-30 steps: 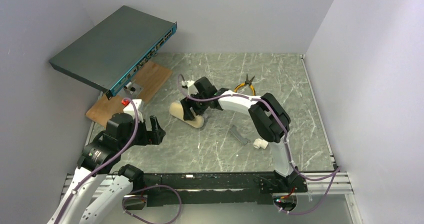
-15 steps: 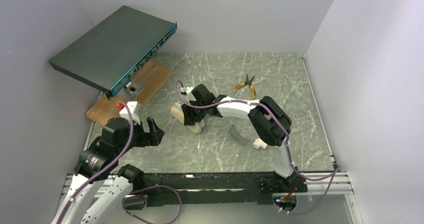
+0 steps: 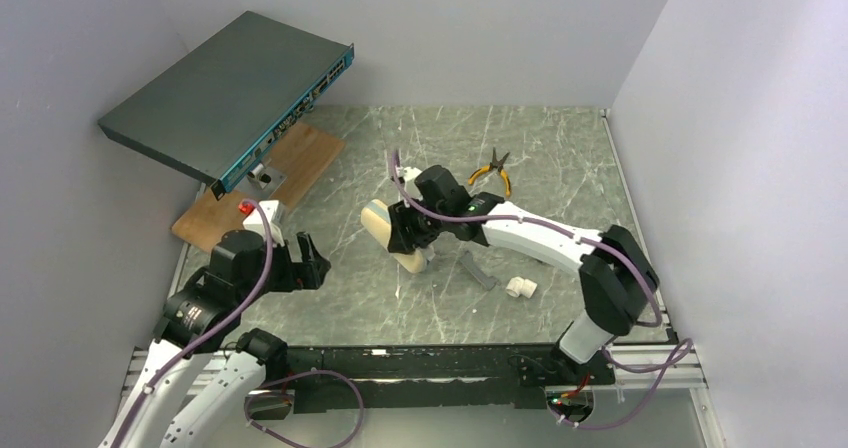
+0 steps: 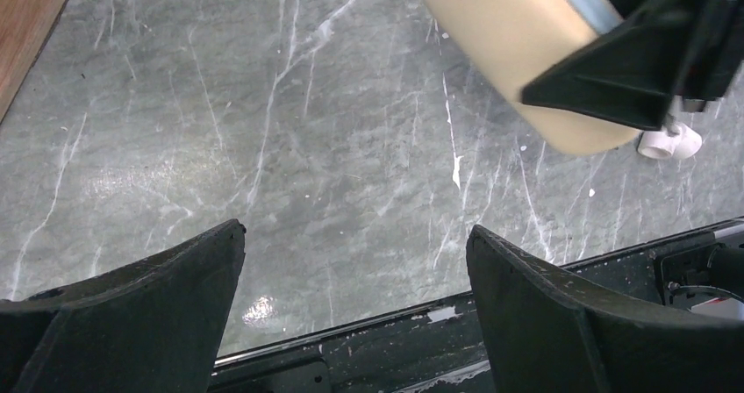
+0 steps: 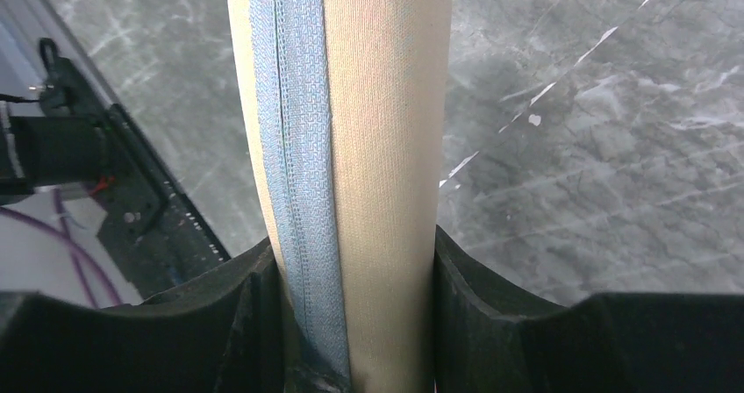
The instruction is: Open the umbrella
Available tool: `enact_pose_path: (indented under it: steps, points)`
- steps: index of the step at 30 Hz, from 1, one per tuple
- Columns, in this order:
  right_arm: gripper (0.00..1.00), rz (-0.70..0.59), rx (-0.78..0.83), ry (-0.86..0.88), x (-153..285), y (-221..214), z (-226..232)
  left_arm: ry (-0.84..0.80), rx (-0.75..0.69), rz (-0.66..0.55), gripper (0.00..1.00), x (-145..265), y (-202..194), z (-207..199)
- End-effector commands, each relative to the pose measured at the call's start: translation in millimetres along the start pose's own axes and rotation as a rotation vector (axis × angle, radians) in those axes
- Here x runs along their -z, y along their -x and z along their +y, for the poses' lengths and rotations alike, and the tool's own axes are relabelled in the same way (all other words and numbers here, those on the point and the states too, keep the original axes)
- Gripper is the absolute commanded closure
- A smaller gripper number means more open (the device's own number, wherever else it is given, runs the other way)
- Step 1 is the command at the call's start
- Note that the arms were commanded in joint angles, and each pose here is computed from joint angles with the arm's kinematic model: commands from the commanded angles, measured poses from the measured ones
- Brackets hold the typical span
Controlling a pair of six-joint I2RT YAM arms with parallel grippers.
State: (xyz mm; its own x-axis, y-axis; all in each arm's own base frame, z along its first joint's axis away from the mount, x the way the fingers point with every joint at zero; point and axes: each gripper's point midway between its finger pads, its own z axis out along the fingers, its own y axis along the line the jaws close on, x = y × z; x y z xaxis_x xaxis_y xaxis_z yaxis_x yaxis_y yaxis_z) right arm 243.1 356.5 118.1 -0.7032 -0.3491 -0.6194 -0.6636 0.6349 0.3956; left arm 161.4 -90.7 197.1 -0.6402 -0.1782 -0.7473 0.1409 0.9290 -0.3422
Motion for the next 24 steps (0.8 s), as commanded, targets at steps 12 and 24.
enact_pose_path:
  steps: [12,24]
  points:
    - [1.0,-0.168,-0.158,0.067,60,21,30,0.013,-0.014,0.084,0.01,-20,-5,-3]
    - [1.0,-0.286,-0.366,0.09,100,80,49,-0.024,-0.012,0.006,0.01,-8,2,-6]
